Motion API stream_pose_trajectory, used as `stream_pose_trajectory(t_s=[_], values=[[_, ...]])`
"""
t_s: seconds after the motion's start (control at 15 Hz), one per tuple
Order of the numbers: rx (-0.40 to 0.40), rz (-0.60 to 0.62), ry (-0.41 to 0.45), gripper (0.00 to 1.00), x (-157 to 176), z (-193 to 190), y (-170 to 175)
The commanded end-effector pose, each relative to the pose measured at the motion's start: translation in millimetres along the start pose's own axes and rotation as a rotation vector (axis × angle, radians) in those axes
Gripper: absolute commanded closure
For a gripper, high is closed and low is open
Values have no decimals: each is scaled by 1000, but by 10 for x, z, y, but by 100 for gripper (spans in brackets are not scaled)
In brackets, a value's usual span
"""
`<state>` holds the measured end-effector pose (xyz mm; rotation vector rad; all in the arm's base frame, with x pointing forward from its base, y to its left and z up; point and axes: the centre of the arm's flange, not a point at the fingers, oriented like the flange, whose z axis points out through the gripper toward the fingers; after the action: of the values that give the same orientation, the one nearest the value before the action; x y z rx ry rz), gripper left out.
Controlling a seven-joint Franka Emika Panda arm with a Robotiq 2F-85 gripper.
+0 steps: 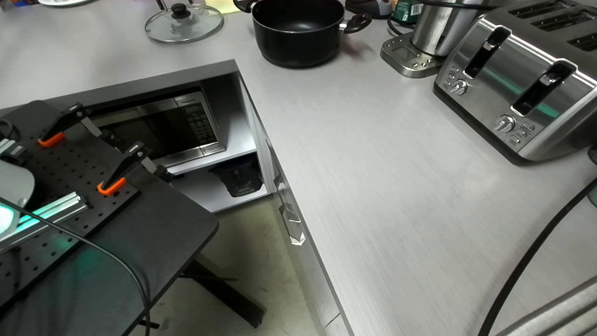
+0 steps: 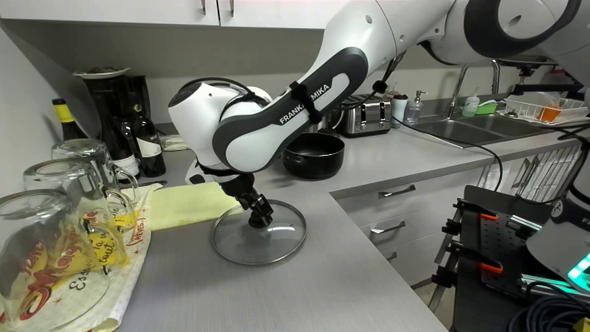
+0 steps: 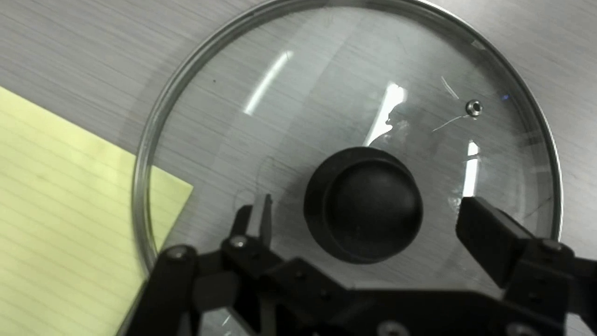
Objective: Put the lid on the pot
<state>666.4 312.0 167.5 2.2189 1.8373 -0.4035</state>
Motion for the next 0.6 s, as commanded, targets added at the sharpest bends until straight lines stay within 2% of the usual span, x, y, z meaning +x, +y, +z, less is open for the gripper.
stream_pose_trajectory(t_s=[0.0,0.07,0.2,0.33,0.53], values=[[-33,-34,-29,0,122,-13,143],[-36,-37,-29,0,124,-18,154],[-41,-43,-29,26,120,-19,165],[-44,-46,-29,40,107,-25,172],[-44,-50,-29,66,82,-38,157]])
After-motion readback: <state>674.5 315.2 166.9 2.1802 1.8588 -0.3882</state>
